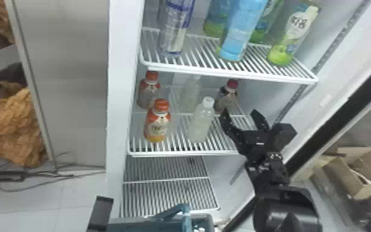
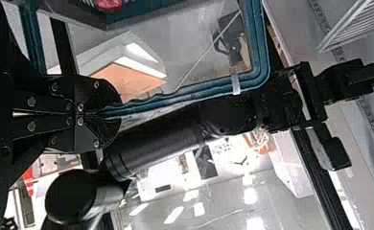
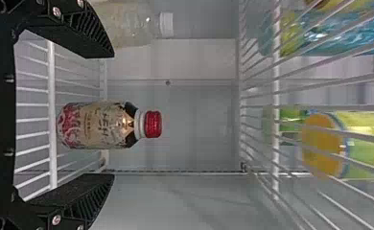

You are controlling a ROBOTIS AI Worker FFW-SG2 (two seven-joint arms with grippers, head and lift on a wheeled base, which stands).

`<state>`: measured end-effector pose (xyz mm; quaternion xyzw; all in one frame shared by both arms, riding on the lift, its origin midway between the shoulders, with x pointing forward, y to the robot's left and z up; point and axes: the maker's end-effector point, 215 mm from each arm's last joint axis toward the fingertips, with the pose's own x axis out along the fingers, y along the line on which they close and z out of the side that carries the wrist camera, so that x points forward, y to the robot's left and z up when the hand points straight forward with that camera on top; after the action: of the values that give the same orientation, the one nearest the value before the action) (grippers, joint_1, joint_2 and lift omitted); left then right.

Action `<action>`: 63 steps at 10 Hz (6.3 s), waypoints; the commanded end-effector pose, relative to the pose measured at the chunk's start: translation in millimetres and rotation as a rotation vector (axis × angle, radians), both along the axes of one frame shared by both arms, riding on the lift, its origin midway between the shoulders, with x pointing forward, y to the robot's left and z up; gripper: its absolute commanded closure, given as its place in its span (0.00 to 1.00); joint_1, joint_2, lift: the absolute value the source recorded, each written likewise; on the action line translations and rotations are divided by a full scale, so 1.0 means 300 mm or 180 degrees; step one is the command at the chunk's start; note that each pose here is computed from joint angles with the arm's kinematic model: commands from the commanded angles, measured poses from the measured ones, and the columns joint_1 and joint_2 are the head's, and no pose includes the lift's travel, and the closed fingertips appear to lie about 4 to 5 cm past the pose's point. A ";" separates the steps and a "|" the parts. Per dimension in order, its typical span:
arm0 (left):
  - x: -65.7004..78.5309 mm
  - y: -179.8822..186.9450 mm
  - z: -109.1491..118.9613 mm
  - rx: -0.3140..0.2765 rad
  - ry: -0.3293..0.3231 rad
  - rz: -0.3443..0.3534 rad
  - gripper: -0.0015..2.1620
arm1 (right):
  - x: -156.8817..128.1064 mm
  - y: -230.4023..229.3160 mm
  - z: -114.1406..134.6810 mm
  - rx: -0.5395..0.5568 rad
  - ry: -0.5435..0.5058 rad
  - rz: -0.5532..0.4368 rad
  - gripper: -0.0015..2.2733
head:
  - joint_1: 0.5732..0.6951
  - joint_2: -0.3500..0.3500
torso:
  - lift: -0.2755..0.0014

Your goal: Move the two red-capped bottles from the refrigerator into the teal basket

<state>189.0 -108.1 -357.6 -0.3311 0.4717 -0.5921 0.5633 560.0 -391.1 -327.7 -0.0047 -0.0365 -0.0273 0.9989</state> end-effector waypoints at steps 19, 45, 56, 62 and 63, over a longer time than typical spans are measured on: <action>-0.010 -0.010 0.002 -0.0019 0.0039 -0.0051 0.53 | 0.321 -0.021 -0.043 -0.0011 0.0294 -0.0203 0.04 | 1.00 0.00 | 0.17; -0.010 -0.003 0.005 -0.0037 0.0062 -0.0036 0.53 | -0.195 0.050 0.103 0.0139 0.0154 -0.0006 0.32 | 1.00 0.00 | 0.17; 0.011 0.006 -0.009 0.0006 0.0037 0.0013 0.53 | -0.554 0.191 0.057 0.0247 0.0888 0.0437 0.32 | 1.00 0.00 | 0.17; 0.025 0.014 -0.017 0.0024 0.0035 0.0049 0.53 | -0.660 0.295 -0.034 0.0398 0.1288 0.0716 0.32 | 1.00 0.00 | 0.17; 0.028 0.016 -0.018 0.0026 0.0032 0.0055 0.53 | -0.678 0.311 -0.059 0.0432 0.1371 0.0760 0.32 | 1.00 0.00 | 0.17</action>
<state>196.9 -103.8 -362.9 -0.3357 0.4743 -0.5838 0.5670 359.8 -300.2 -341.2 0.0584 0.1710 0.0880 0.9796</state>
